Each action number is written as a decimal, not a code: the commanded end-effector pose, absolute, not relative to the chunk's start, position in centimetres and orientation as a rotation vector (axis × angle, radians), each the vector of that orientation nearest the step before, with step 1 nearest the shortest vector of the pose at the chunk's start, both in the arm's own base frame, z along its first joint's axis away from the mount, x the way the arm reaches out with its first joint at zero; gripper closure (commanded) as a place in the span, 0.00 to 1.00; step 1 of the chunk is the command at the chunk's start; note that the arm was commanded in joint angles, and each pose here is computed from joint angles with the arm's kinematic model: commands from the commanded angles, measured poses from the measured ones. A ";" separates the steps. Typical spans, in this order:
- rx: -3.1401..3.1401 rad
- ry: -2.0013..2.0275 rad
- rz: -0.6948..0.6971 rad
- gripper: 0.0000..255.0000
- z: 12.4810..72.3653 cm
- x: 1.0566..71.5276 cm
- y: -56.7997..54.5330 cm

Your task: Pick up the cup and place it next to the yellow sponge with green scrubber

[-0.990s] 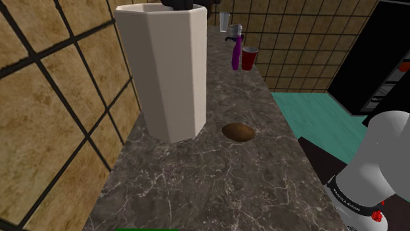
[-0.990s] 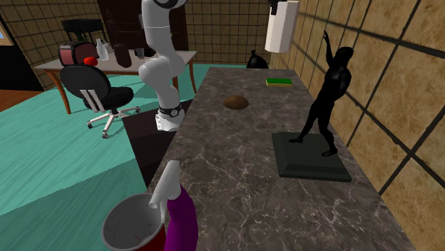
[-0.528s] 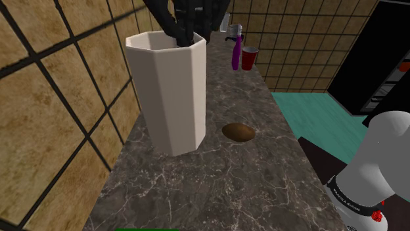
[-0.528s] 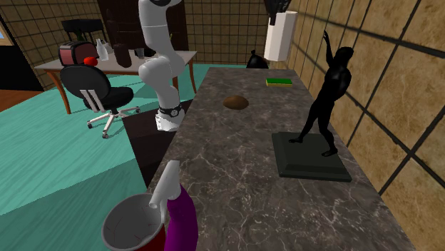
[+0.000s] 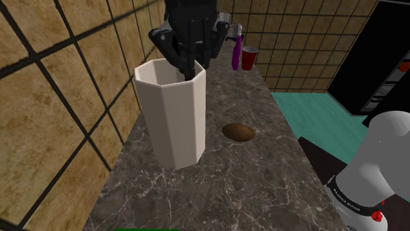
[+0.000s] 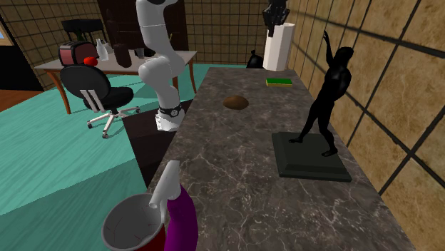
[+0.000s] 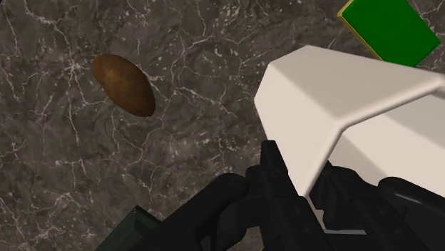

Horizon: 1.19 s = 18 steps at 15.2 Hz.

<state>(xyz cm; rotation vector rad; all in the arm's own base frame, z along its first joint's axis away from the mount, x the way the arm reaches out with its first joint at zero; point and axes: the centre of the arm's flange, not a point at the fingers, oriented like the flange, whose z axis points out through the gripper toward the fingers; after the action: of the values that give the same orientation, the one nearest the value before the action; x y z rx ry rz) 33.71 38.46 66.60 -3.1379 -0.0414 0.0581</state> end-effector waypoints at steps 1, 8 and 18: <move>-3.137 -0.041 0.057 1.00 65.6 33.7 38.5; -3.137 -0.041 0.057 1.00 61.9 33.7 38.5; -3.137 -0.041 0.057 1.00 56.6 33.7 38.5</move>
<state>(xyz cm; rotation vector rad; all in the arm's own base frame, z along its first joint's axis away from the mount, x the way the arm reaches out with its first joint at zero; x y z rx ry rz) 33.71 38.51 57.03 -3.1380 -0.0414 0.0584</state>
